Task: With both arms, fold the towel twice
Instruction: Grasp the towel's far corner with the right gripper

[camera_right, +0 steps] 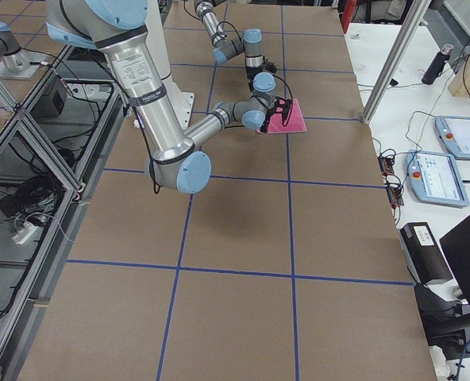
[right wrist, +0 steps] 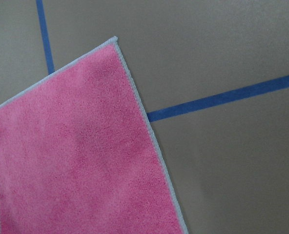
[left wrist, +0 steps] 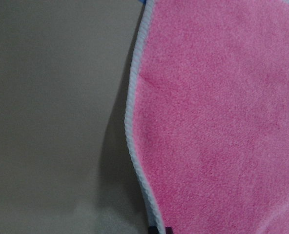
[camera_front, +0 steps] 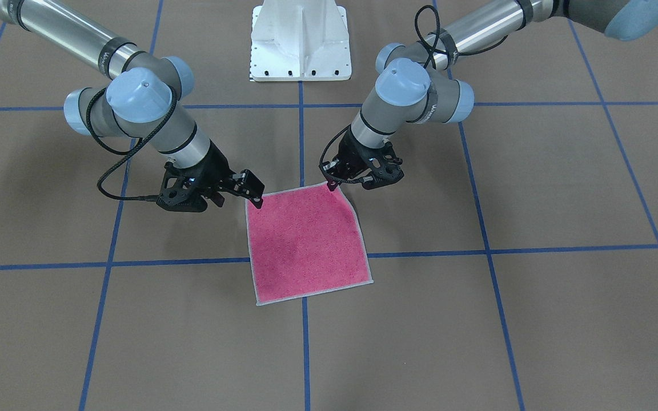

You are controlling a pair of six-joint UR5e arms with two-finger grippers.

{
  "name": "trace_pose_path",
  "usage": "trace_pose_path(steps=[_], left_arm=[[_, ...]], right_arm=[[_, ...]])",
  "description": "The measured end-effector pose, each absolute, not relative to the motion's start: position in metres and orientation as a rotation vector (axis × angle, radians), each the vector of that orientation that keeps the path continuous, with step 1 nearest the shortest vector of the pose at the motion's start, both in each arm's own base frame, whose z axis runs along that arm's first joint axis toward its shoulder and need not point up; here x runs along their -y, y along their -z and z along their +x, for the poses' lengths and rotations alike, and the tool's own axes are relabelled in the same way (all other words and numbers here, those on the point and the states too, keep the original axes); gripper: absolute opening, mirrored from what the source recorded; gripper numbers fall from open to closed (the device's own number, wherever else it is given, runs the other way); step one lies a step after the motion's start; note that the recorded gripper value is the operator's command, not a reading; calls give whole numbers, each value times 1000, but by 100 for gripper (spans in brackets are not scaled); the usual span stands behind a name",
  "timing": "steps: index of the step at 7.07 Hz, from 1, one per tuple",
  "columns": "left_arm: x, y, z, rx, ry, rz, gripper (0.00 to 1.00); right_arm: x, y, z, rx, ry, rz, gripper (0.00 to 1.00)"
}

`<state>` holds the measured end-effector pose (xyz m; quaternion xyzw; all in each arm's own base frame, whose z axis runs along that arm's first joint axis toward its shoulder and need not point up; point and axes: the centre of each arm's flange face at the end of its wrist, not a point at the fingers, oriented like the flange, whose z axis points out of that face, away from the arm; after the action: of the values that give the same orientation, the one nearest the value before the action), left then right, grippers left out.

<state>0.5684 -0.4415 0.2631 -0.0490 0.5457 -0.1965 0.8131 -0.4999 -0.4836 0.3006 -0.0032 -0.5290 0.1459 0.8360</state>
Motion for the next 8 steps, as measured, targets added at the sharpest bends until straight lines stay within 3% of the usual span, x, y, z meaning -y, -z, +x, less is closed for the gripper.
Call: trace_pose_path(steps=[4,8], left_arm=[[444,-257,563,-1178,415,-97,0],[444,-256,562,-1180,416,-97,0]], right_arm=[[462,-306,-528,1101,-321,-21,94],[455,-314,-537,1084,-316,-32,81]])
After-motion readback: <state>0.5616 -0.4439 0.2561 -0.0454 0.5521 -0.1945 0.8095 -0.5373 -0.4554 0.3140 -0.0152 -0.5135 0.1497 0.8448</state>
